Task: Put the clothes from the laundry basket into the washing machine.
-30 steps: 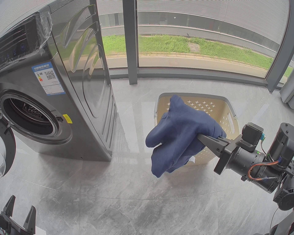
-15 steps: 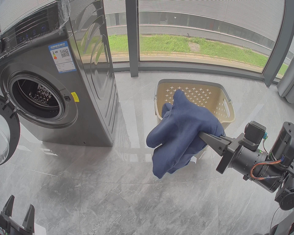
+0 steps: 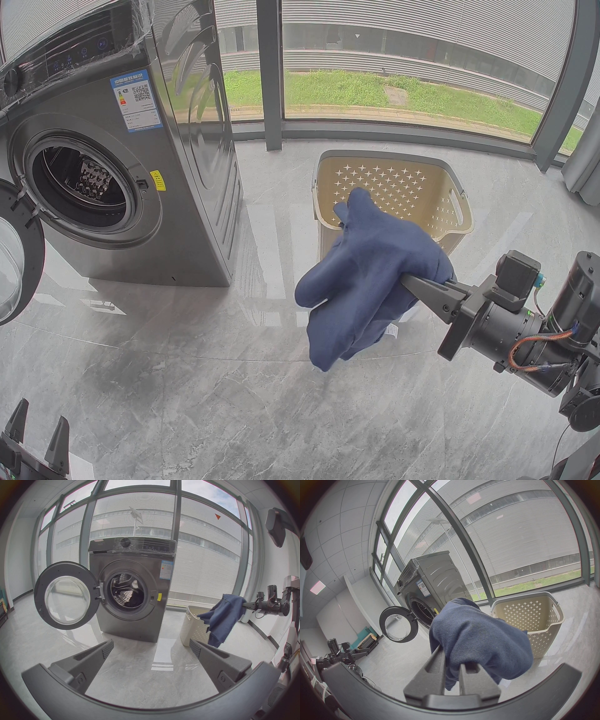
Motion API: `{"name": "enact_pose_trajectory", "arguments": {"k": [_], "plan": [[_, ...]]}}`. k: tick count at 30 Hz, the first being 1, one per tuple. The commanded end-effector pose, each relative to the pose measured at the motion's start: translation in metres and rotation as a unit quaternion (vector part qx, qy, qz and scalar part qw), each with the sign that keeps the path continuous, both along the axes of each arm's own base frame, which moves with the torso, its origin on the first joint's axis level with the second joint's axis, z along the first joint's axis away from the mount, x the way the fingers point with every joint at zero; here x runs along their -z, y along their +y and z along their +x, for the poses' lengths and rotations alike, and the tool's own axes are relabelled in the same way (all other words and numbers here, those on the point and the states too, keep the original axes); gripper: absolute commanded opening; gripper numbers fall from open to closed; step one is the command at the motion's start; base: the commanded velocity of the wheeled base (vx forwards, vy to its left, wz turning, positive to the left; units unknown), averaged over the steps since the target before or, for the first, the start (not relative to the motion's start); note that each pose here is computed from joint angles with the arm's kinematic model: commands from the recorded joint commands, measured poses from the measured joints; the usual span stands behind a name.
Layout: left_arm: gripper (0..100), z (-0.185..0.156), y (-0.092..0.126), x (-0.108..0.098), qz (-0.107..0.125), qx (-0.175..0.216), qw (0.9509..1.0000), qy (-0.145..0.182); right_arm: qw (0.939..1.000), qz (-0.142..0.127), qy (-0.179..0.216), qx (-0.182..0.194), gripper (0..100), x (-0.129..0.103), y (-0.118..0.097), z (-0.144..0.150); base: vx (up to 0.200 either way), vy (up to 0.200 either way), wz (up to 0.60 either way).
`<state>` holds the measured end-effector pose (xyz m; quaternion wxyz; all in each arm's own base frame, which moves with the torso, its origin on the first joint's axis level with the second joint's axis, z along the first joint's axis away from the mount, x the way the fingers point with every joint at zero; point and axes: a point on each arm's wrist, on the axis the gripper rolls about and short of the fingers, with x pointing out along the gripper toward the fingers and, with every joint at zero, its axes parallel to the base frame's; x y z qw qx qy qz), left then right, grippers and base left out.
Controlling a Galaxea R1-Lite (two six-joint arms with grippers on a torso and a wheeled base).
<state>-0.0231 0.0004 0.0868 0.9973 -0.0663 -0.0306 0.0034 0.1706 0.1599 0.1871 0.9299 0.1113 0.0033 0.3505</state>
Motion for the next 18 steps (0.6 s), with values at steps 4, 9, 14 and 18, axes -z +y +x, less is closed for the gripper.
{"name": "enact_pose_trajectory", "arguments": {"k": [4,9,14,18], "plan": [[100,0.0,0.0018,0.0066,0.025,-0.045,0.9986,0.009,1.0,0.001,0.001,-0.001,0,0.0001,0.0002,0.0,0.0,0.2,0.0],[100,-0.0002,0.0012,0.0083,0.03,-0.033,0.9988,0.021,1.0,-0.001,0.003,-0.001,0,0.0016,0.0001,-0.0001,0.0,0.2,0.0],[100,-0.0003,0.0013,0.0079,0.03,-0.032,0.9989,0.02,1.0,-0.001,0.003,-0.001,0,0.0016,-0.0003,-0.0005,0.0,0.2,0.0],[100,-0.0004,0.0013,0.0081,0.029,-0.03,0.9989,0.022,1.0,0.0,0.002,-0.001,0,0.0008,-0.0003,-0.0006,0.0,0.2,0.0]]}}
